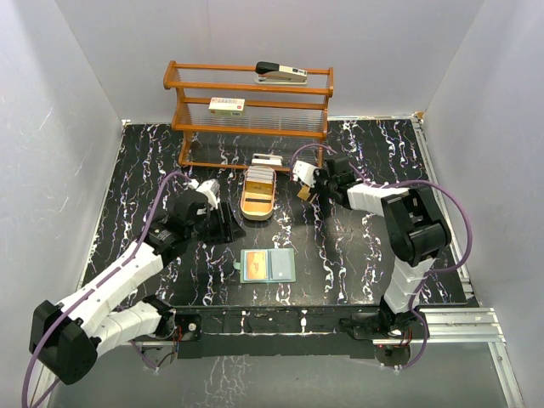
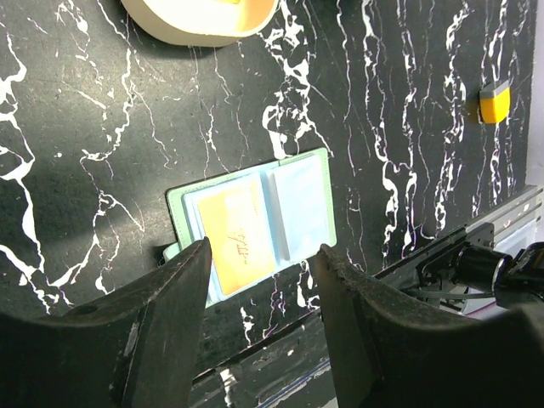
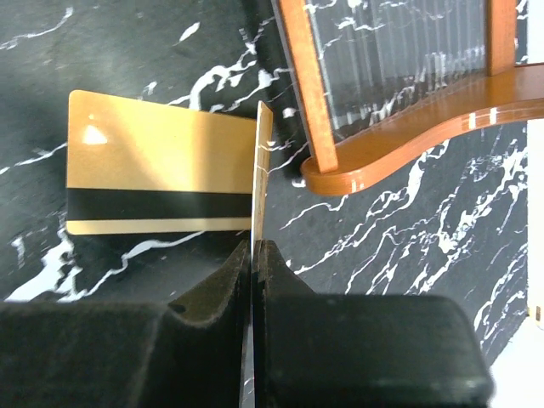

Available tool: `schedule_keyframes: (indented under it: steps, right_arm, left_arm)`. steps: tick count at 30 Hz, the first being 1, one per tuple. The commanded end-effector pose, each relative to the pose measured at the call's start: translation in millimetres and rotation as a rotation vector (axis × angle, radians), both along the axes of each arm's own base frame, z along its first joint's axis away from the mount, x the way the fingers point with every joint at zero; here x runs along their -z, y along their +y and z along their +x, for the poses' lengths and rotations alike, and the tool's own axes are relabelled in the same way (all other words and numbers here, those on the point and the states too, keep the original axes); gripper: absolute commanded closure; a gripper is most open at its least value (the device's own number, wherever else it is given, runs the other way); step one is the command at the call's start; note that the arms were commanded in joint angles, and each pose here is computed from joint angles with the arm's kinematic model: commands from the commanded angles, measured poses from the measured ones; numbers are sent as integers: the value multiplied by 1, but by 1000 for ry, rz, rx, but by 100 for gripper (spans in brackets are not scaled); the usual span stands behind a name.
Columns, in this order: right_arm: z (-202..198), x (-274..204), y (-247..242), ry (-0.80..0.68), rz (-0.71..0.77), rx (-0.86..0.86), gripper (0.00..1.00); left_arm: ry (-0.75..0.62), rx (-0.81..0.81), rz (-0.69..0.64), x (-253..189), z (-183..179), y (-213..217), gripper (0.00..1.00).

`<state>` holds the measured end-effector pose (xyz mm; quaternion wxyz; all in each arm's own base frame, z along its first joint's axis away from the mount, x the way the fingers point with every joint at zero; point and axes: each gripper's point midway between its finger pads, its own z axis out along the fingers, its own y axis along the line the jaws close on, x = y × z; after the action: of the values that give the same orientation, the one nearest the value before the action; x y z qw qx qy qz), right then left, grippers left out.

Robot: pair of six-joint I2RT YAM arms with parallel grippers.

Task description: Put the credit cards into the card holder

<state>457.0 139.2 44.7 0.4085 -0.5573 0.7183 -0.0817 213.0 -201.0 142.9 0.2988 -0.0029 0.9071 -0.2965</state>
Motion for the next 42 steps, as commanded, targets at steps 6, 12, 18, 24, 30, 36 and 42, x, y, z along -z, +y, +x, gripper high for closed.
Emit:
schedule_keyframes:
  steps: [6, 12, 18, 24, 30, 36, 42]
  right_arm:
    - [-41, -13, 14, 60, 77, -97, 100]
    - [-65, -19, 24, 110, 112, -141, 100]
    - [-84, -22, 34, 159, 108, -171, 100]
    - [-72, -83, 52, 97, 410, 15, 100]
    - [-68, -103, 55, 214, 715, 337, 100]
    - [-68, -89, 30, 295, 756, 597, 100]
    - [-72, -64, -5, 386, 825, 761, 100]
  left_arm:
    - [49, 49, 13, 20, -6, -6, 53]
    - [65, 58, 28, 26, -5, -11, 56]
    - [46, 77, 50, 21, 0, -22, 58]
    - [11, 110, 62, 12, 16, -50, 64]
    - [-34, 156, 68, 5, 46, -85, 93]
    - [-81, 159, 127, 7, 85, -109, 100]
    - [-74, 161, 161, 28, 119, -135, 100]
